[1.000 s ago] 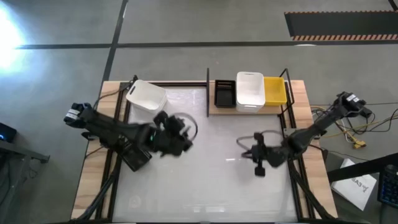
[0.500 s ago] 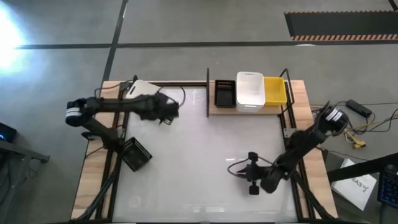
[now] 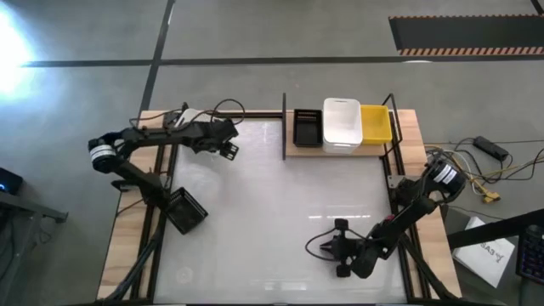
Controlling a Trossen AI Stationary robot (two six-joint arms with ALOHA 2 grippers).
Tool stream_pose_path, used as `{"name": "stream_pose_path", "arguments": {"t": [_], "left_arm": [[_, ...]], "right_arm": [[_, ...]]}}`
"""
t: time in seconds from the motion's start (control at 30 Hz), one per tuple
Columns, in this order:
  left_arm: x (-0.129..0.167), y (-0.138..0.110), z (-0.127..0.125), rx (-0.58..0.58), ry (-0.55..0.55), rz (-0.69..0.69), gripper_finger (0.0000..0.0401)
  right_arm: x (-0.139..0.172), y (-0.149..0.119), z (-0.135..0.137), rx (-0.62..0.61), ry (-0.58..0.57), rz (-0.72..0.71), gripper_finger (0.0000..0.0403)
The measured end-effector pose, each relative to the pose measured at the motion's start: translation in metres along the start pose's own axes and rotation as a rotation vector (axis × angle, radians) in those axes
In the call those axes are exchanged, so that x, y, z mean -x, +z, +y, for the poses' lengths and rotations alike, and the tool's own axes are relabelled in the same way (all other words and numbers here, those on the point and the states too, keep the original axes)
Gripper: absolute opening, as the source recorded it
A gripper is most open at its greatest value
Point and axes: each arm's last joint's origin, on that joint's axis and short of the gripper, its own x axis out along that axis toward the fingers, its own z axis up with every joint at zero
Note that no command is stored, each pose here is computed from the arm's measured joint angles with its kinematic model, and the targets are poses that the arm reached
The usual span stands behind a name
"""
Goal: Stack baskets on shelf by color
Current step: Stack the white bin into the white bin on the shelf
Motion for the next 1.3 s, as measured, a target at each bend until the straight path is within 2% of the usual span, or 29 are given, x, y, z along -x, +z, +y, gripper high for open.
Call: {"name": "stream_pose_path", "arguments": {"t": [0.13, 0.23, 0.4, 0.53, 0.57, 0.8, 1.0, 1.1, 1.3], "left_arm": [[-0.010, -0.006, 0.000, 0.012, -0.034, -0.016, 0.0243], [-0.014, -0.011, 0.001, -0.008, -0.023, 0.003, 0.0210], [-0.015, -0.021, -0.004, -0.055, -0.079, 0.053, 0.0112], [-0.008, -0.034, -0.020, -0.123, -0.166, 0.092, 0.0024], [-0.005, -0.038, -0.025, -0.141, -0.180, 0.093, 0.0013], [0.036, -0.077, -0.075, -0.250, -0.334, 0.074, 0.0002], [0.090, -0.124, -0.128, -0.279, -0.613, -0.035, 0.0001], [0.112, -0.145, -0.160, -0.324, -0.715, -0.106, 0.0000], [0.127, -0.166, -0.239, -0.446, -0.746, -0.154, 0.0000]], "right_arm": [[0.002, 0.001, 0.001, -0.024, 0.011, 0.000, 0.0027], [0.008, 0.003, 0.003, -0.033, 0.037, -0.006, 0.0027], [0.026, 0.010, 0.010, -0.020, 0.095, -0.047, 0.0027], [0.046, 0.017, 0.014, 0.005, 0.153, -0.086, 0.0027], [0.051, 0.019, 0.014, 0.007, 0.162, -0.090, 0.0027], [0.085, 0.020, 0.013, 0.054, 0.148, -0.136, 0.0027], [0.099, 0.016, 0.013, 0.082, 0.128, -0.176, 0.0027], [0.100, 0.015, 0.014, 0.086, 0.126, -0.181, 0.0027], [0.106, 0.012, 0.015, 0.092, 0.141, -0.175, 0.0027]]}}
